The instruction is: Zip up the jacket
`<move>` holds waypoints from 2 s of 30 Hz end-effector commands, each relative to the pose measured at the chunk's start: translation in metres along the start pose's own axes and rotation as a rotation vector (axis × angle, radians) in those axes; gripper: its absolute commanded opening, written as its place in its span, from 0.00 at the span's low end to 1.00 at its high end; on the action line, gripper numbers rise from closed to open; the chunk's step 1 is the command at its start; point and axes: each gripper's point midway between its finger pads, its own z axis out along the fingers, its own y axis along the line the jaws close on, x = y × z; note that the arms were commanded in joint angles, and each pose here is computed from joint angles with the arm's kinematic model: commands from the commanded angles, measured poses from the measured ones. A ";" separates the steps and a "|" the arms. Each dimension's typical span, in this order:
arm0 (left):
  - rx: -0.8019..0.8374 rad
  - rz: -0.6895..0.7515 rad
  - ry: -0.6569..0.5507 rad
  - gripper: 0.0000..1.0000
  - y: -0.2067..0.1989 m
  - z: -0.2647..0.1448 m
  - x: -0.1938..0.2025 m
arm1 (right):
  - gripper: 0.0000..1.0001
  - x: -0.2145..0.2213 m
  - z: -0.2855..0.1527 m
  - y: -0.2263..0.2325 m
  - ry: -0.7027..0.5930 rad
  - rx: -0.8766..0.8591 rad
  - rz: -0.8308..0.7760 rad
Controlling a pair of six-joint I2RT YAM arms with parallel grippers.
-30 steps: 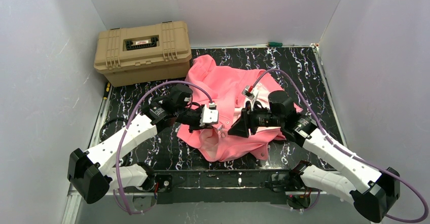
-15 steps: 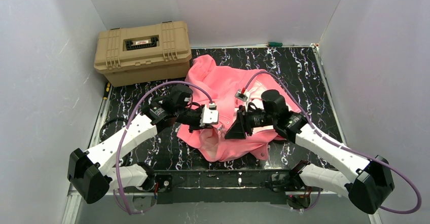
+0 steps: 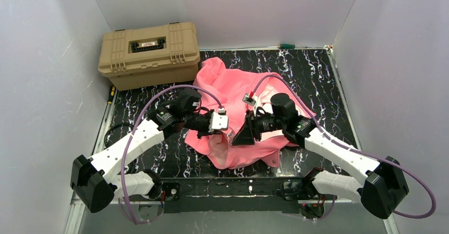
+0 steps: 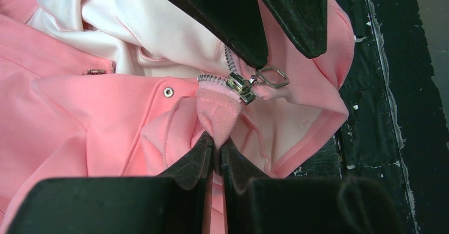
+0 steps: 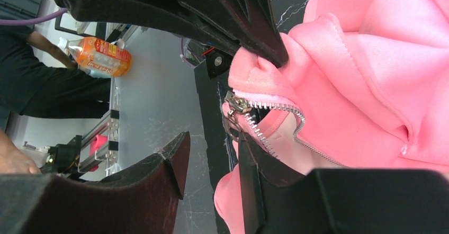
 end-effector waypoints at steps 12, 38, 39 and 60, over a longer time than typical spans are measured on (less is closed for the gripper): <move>0.008 0.036 -0.019 0.00 -0.003 -0.002 -0.010 | 0.41 0.006 0.002 0.000 -0.026 -0.048 -0.009; 0.011 0.064 -0.013 0.00 -0.005 -0.002 -0.013 | 0.50 0.008 0.009 -0.009 -0.054 -0.109 0.048; 0.010 0.064 -0.011 0.00 -0.005 -0.002 -0.012 | 0.50 0.008 0.009 -0.009 -0.060 -0.117 0.049; 0.031 0.081 -0.008 0.00 -0.007 -0.001 -0.016 | 0.55 0.002 0.013 -0.021 -0.121 -0.092 0.018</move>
